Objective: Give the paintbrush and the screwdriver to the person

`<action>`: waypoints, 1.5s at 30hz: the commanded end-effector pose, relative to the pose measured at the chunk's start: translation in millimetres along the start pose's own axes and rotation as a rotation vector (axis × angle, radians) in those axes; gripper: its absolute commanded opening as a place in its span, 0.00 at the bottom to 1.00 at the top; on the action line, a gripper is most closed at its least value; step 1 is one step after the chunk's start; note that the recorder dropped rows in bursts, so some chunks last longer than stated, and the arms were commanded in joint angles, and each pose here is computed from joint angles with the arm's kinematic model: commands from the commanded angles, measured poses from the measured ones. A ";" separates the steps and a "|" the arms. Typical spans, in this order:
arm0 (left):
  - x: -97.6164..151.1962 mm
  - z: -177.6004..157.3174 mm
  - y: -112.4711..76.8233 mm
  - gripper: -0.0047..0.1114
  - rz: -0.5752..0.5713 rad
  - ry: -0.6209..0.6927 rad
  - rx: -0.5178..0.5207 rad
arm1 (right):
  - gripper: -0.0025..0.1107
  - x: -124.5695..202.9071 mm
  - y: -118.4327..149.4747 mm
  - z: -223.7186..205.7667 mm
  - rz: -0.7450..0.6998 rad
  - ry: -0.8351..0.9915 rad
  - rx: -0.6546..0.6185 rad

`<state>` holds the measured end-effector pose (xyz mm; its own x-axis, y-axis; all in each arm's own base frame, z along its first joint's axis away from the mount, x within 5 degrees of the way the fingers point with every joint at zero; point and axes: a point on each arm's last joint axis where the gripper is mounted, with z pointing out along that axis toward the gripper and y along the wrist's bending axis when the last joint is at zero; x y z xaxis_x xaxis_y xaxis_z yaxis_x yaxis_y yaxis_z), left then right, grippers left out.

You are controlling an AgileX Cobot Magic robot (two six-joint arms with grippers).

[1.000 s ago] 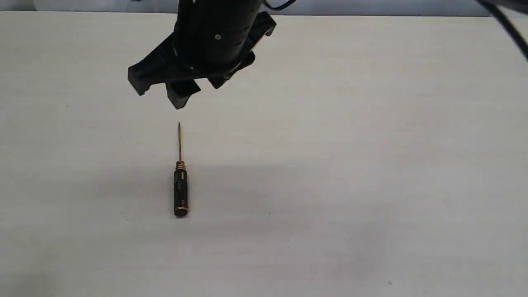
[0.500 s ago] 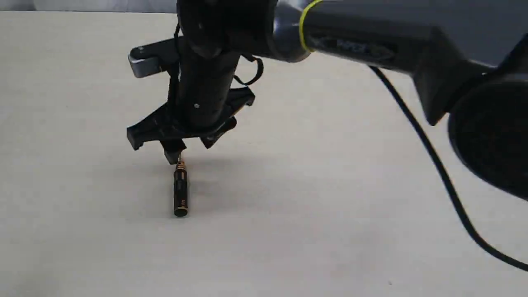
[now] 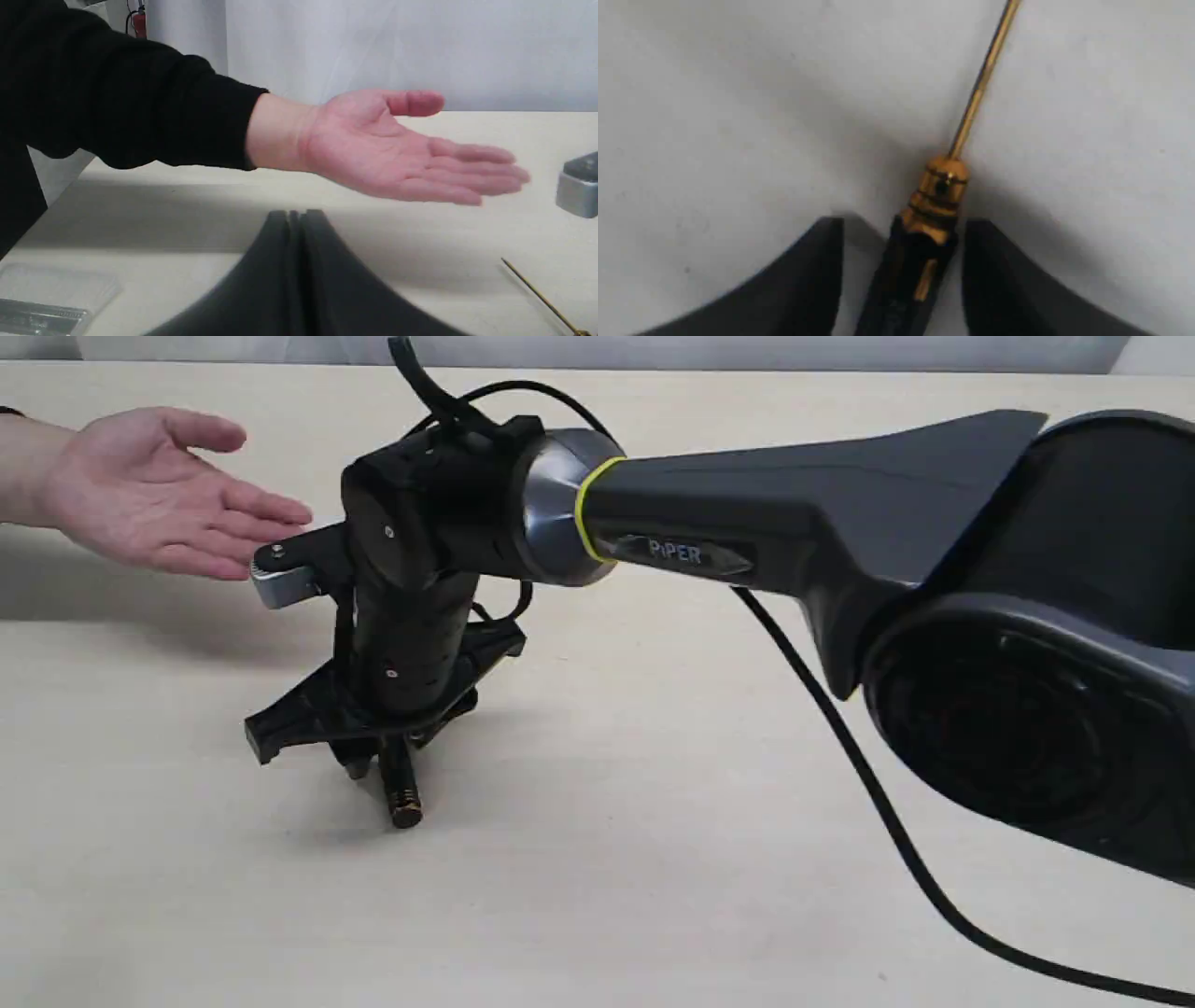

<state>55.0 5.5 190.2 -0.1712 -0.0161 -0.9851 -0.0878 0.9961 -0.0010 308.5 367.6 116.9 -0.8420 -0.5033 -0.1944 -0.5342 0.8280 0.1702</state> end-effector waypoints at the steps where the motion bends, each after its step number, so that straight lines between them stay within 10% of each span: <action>1: -0.6 0.0 -0.4 0.04 -0.003 -0.013 0.007 | 0.33 3.2 -4.9 16.3 0.015 0.029 0.018; 9: -0.6 0.0 -0.4 0.04 -0.003 -0.013 0.007 | 0.06 6.1 -7.8 8.7 -0.056 0.103 0.068; 16: -0.2 0.0 -0.5 0.04 -0.005 -0.008 0.007 | 0.06 11.8 26.4 -39.3 -0.199 0.103 -0.028; 29: -0.3 0.0 -0.5 0.04 -0.005 -0.010 0.007 | 0.06 -1.9 82.0 -196.7 -0.399 -0.438 -0.072; 38: -0.3 0.0 -0.5 0.04 -0.005 -0.010 0.007 | 0.06 -38.9 64.5 -167.9 -0.400 -0.512 0.032; 45: -0.3 0.0 -0.5 0.04 -0.005 -0.010 0.007 | 0.38 -57.2 39.1 -124.9 -0.324 -0.487 0.017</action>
<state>55.0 5.5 190.2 -0.1712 -0.0161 -0.9851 -0.0878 0.9961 -0.0010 320.0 400.6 253.5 -0.4969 -0.5877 -0.6385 -0.7633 0.6460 -0.0007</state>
